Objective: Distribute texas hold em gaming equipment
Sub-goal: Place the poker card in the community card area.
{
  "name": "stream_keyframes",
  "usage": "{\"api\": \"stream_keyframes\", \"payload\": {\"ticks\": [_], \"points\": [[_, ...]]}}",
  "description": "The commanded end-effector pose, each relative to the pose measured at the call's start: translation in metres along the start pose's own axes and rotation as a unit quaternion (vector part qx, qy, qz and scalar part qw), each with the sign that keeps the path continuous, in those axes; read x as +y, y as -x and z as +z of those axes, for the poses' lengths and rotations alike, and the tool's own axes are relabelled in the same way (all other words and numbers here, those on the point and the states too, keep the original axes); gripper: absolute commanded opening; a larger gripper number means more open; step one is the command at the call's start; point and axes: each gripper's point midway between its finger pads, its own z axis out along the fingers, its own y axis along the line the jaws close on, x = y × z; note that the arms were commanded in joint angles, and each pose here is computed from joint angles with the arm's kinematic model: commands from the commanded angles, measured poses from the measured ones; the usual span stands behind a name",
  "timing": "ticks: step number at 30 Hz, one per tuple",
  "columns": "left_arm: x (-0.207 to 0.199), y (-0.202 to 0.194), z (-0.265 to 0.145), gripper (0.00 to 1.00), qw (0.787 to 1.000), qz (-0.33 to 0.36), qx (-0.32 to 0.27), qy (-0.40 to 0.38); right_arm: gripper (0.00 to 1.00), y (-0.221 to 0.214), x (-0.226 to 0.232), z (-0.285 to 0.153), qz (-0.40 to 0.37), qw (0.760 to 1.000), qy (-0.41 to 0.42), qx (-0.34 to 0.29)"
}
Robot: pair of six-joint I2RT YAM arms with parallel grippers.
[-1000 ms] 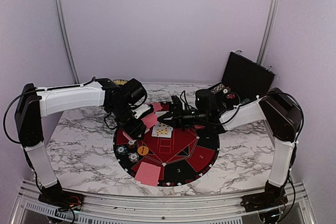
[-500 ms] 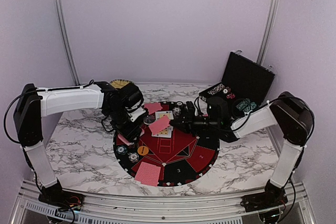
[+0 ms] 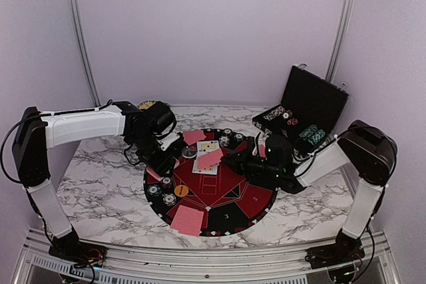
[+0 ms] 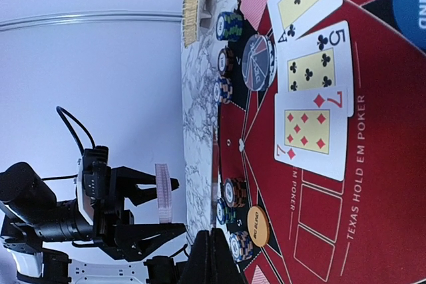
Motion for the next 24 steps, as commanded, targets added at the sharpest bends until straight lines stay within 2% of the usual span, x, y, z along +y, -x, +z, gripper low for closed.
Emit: {"api": "stream_keyframes", "payload": {"ticks": [1,14,22,24], "points": [[0.003,0.002,-0.013,0.25,1.000,0.001,-0.021,-0.001,0.00,-0.001,0.000,0.015,0.014,1.000,0.008,-0.026],[0.007,-0.001,-0.015,0.25,1.000,-0.004,-0.025,-0.004,0.00,-0.017,-0.043,0.035,0.075,0.997,-0.026,-0.019],[0.007,-0.001,-0.015,0.25,1.000,-0.007,-0.029,-0.009,0.00,-0.024,-0.056,0.031,0.093,0.994,-0.059,-0.011],[0.006,-0.001,-0.015,0.25,0.999,-0.007,-0.030,-0.011,0.05,-0.028,-0.058,0.031,0.099,0.993,-0.062,-0.004]]}}
